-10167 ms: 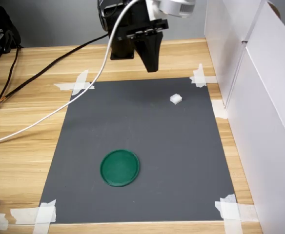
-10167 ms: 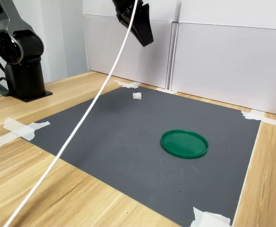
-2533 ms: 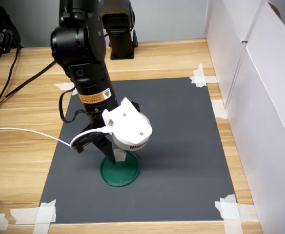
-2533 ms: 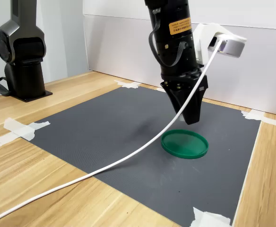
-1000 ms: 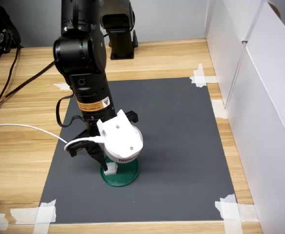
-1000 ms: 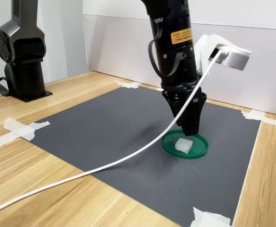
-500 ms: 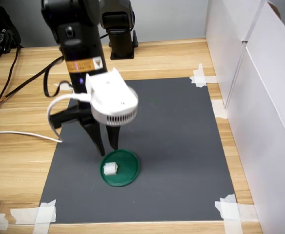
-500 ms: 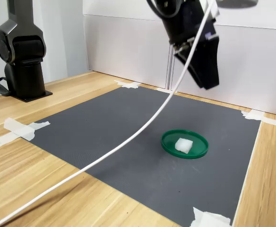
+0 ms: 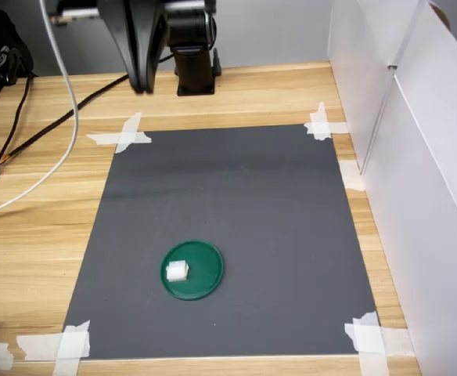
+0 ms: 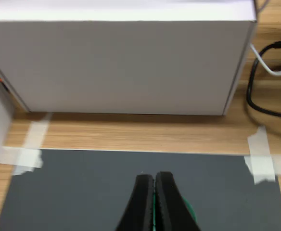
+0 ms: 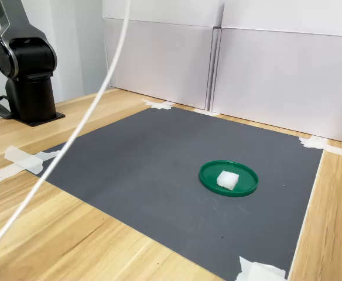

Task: Grasp a white terminal and put it in the green lid.

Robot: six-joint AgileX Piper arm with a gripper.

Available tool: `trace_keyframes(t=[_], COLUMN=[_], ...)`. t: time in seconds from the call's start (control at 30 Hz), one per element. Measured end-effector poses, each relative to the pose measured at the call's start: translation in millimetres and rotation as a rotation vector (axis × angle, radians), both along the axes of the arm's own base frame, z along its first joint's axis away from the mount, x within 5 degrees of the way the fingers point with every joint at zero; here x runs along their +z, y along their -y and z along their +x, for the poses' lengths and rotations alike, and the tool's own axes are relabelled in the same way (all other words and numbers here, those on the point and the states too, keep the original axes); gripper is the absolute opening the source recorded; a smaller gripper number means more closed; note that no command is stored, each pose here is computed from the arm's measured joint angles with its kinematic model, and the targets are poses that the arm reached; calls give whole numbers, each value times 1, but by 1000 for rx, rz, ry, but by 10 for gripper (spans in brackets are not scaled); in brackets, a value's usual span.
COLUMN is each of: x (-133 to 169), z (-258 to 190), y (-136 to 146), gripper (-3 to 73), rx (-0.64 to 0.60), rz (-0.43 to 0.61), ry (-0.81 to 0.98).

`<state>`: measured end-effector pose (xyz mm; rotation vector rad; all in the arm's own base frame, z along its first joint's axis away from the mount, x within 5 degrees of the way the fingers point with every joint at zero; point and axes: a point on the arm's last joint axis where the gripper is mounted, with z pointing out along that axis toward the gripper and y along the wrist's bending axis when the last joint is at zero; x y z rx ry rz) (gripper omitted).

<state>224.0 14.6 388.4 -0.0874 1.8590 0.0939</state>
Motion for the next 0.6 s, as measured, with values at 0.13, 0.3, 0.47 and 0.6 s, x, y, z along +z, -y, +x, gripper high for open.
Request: trace_keyframes(t=[0.13, 0.3, 0.47, 0.6], x=[2, -5, -21, -45], z=[-57, -117, -155, -166], y=[2, 4, 5, 6], gripper=[-20, -20, -20, -20], rx=[-9, -8, -6, -6], rz=[31, 40, 44, 46], ry=[93, 219, 308, 300])
